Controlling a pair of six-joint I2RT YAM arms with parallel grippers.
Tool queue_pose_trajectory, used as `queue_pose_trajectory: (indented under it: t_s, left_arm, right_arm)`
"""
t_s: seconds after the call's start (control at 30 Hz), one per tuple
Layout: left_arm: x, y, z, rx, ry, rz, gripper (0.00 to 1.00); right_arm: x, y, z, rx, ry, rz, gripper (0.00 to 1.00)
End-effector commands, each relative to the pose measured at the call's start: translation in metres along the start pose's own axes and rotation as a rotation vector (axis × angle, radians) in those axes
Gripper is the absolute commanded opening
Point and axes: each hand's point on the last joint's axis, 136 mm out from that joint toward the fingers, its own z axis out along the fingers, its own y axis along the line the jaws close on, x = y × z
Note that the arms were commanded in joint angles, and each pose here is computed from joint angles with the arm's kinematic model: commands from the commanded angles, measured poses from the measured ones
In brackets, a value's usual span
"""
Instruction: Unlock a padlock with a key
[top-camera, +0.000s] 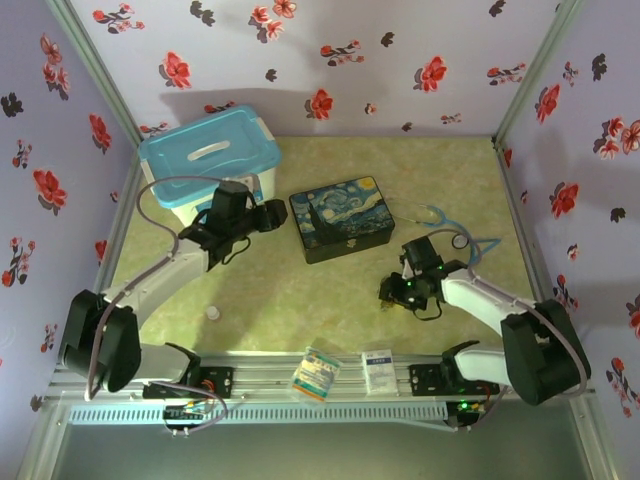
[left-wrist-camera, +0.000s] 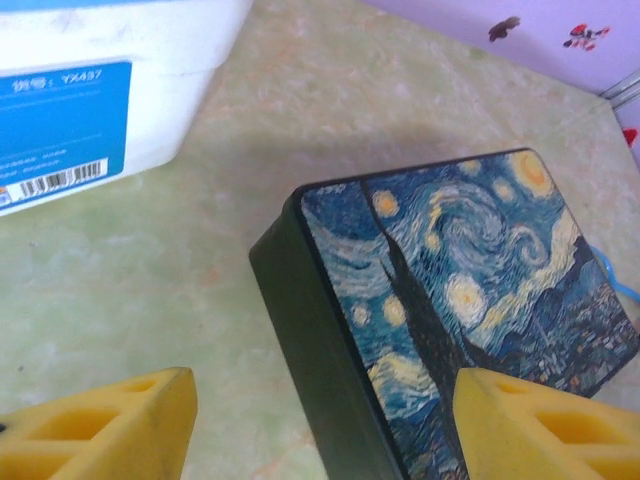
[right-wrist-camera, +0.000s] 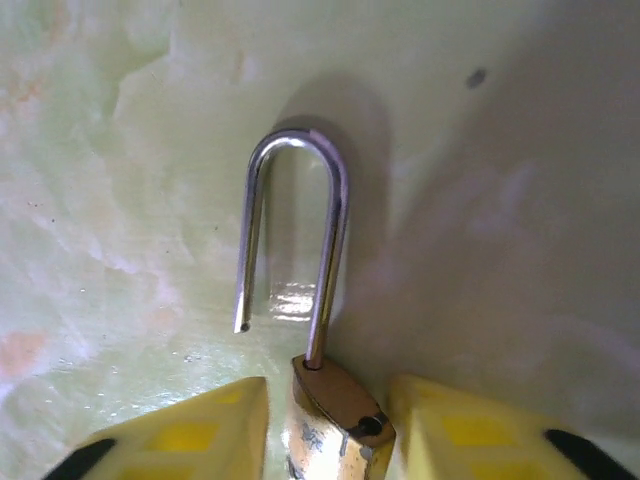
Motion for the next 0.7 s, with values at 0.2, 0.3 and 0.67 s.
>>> queue_pose_trajectory:
  t_s: [0.2, 0.3, 0.67]
  left_arm:
    - [0.005, 0.005, -0.045, -0.022, -0.014, 0.059, 0.97]
    - [0.002, 0.034, -0.064, -0.134, -0.067, 0.091, 1.00]
    - [-0.005, 0.141, -0.083, -0.576, -0.219, 0.329, 1.00]
  right_arm:
    - [-0.035, -0.027, -0.020, 0.247, -0.129, -0.054, 0.45]
    - [-0.070, -0.021, -0.060, 0.286, -0.354, -0.092, 0.94]
    - [-0.156, -0.054, -0.155, 0.576, -0.991, -0.188, 0.99]
